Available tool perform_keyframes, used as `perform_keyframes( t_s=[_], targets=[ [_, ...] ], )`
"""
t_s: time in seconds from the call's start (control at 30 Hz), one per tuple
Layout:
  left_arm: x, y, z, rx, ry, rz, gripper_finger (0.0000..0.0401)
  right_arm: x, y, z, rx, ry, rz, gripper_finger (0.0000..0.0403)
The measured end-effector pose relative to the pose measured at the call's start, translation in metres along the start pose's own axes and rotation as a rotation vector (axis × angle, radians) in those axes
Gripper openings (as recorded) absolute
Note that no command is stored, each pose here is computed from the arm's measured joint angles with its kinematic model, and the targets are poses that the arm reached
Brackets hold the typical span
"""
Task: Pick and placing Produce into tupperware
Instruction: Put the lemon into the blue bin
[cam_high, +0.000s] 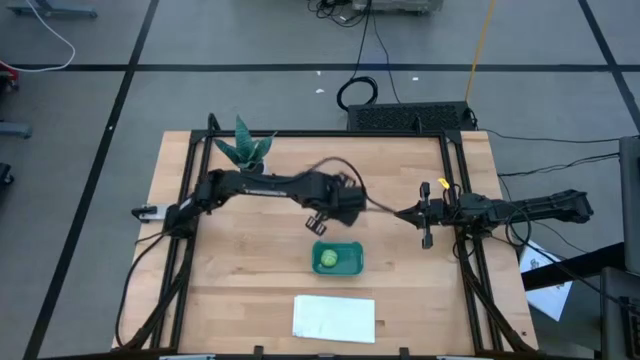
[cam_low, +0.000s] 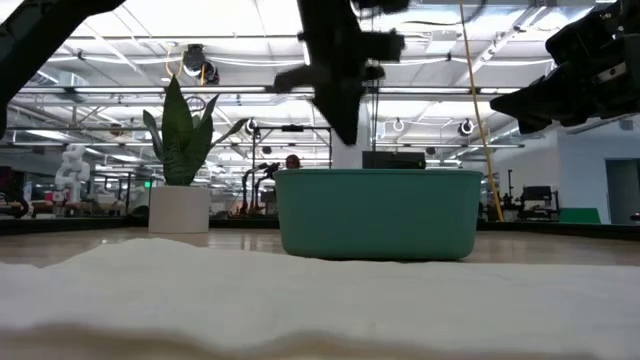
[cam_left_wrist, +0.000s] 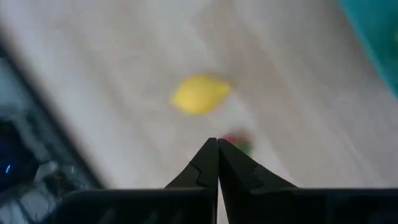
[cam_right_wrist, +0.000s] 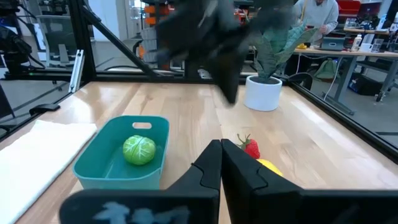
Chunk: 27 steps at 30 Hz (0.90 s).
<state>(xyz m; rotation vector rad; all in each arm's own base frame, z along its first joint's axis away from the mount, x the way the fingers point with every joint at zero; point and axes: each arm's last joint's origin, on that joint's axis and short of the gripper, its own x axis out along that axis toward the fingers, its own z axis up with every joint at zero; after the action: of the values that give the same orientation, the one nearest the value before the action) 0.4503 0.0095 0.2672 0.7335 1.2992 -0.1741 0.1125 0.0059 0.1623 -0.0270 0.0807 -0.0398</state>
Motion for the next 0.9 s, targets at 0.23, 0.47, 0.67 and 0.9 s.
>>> perform_keyframes(
  t_s=[0.23, 0.47, 0.67, 0.9],
  targets=[
    [-0.099, 0.019, -0.035, -0.176, -0.195, 0.105, 0.0004, 0.000, 0.000, 0.000, 0.000, 0.003, 0.000, 0.0000],
    [-0.209, -0.004, -0.088, -0.301, -0.506, 0.105, 0.0002, 0.000, 0.000, -0.003, -0.003, 0.027, 0.001, 0.0000],
    [-0.241, -0.038, -0.131, -0.356, -0.638, 0.091, 0.0002, 0.000, 0.000, -0.002, -0.003, 0.025, 0.000, 0.0000],
    [-0.212, -0.072, -0.167, -0.359, -0.996, 0.035, 0.0006, 0.000, 0.000, -0.002, -0.015, 0.023, 0.000, 0.0000]
  ],
)
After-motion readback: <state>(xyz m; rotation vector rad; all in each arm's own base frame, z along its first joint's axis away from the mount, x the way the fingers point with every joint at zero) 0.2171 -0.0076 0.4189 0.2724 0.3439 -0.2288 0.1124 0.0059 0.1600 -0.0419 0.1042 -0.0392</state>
